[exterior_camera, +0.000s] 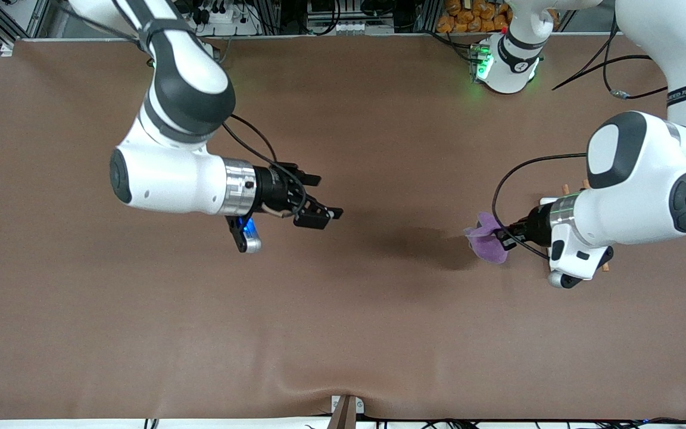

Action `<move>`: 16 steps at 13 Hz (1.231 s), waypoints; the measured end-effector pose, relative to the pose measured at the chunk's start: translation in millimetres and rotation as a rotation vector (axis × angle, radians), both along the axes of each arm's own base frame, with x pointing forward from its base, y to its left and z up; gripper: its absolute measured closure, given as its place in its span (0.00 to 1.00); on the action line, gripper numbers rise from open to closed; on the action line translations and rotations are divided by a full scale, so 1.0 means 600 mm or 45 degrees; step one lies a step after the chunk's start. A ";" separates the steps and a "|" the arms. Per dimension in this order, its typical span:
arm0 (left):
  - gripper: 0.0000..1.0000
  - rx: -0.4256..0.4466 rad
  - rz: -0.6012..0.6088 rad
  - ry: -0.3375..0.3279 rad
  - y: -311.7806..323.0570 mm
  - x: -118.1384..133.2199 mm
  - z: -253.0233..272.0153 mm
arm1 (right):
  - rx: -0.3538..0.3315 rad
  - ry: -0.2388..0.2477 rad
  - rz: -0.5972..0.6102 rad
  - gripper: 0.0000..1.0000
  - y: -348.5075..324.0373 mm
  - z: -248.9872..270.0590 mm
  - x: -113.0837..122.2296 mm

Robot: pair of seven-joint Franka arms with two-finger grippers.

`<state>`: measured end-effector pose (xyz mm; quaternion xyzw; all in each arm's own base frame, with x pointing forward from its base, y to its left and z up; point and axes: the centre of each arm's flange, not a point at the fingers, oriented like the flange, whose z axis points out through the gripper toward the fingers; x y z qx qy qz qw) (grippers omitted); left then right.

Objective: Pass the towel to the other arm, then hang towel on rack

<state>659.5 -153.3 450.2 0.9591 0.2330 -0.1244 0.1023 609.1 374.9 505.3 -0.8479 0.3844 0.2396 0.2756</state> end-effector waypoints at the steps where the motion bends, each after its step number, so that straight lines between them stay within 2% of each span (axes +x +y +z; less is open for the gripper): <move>1: 0.98 -0.004 -0.038 0.014 0.028 0.001 -0.006 | -0.100 -0.044 0.070 0.00 -0.006 0.022 -0.010; 3: 0.98 -0.021 -0.099 0.044 0.076 0.000 -0.011 | -0.271 -0.140 0.145 0.00 -0.029 0.068 -0.016; 4: 0.98 -0.030 -0.124 0.055 0.097 -0.001 -0.013 | -0.323 -0.184 0.150 0.00 -0.047 0.094 -0.015; 5: 0.98 -0.040 -0.152 0.062 0.118 -0.001 -0.015 | -0.346 -0.219 0.132 0.00 -0.071 0.123 -0.009; 8: 0.98 -0.082 -0.233 0.059 0.199 -0.003 -0.030 | -0.341 -0.289 0.025 0.00 -0.170 0.205 0.008; 12: 0.98 -0.132 -0.315 0.059 0.270 -0.012 -0.058 | -0.411 -0.350 -0.003 0.00 -0.204 0.238 0.005; 14: 0.98 -0.156 -0.352 0.059 0.297 -0.017 -0.067 | -0.442 -0.352 0.073 0.00 -0.232 0.239 0.003; 16: 0.98 -0.178 -0.377 0.063 0.325 -0.023 -0.069 | -0.488 -0.376 0.238 0.00 -0.284 0.236 0.003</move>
